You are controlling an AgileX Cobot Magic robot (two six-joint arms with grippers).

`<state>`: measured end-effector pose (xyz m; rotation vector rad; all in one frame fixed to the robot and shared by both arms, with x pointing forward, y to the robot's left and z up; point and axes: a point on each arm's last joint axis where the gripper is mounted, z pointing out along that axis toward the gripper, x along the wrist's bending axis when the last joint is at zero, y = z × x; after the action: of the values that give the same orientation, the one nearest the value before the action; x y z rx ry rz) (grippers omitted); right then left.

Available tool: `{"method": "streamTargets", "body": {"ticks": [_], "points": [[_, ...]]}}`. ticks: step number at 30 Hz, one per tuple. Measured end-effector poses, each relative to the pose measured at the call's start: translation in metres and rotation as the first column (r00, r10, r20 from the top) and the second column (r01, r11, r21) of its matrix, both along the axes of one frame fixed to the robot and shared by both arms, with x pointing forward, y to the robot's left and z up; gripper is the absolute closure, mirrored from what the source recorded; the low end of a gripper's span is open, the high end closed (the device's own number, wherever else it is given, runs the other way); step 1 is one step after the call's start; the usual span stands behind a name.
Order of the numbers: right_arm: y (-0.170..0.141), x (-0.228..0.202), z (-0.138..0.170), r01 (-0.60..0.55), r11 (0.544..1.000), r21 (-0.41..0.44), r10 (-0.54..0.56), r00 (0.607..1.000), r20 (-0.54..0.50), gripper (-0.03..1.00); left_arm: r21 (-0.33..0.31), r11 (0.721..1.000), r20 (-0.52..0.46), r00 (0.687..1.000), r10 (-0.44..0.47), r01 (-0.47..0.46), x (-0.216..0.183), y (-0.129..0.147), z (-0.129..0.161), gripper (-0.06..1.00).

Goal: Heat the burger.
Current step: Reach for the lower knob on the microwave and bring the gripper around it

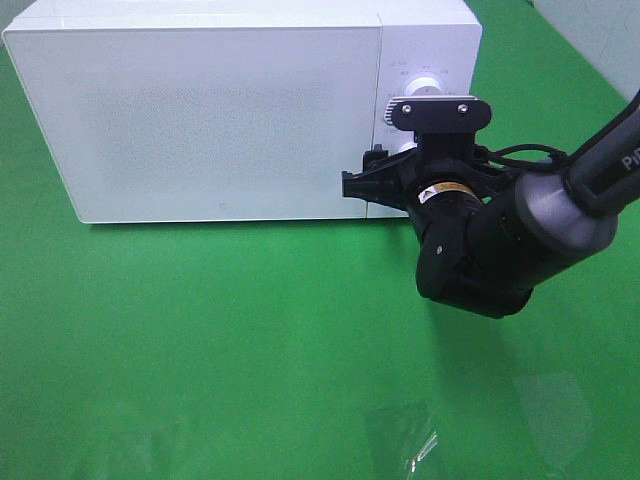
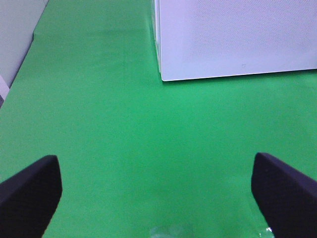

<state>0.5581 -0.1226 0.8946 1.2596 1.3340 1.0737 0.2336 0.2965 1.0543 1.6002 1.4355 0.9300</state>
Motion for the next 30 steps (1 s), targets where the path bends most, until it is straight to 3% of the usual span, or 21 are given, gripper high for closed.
{"method": "streamTargets", "body": {"ticks": [20, 24, 26, 30], "points": [[-0.0003, 0.0022, -0.0056, -0.002, 1.0, -0.008, 0.002, 1.0, -0.014, 0.24, 0.0, 1.0, 0.0, 1.0, 0.0, 0.0, 0.0, 0.0, 0.0, -0.01], [-0.0003, 0.0022, -0.0056, -0.002, 1.0, -0.008, 0.002, 1.0, -0.014, 0.3, 0.0, 1.0, 0.0, 1.0, 0.0, 0.0, 0.0, 0.0, 0.0, -0.01], [-0.0004, 0.0022, -0.0054, -0.001, 1.0, -0.008, 0.001, 1.0, -0.011, 0.44, 0.0, 1.0, 0.0, 1.0, 0.0, 0.0, 0.0, 0.0, 0.0, -0.01], [-0.0015, 0.0024, -0.0053, 0.009, 1.0, -0.006, -0.01, 1.0, -0.01, 0.53, 0.0, 1.0, 0.0, 1.0, 0.0, 0.0, 0.0, 0.0, 0.0, -0.01]]}}
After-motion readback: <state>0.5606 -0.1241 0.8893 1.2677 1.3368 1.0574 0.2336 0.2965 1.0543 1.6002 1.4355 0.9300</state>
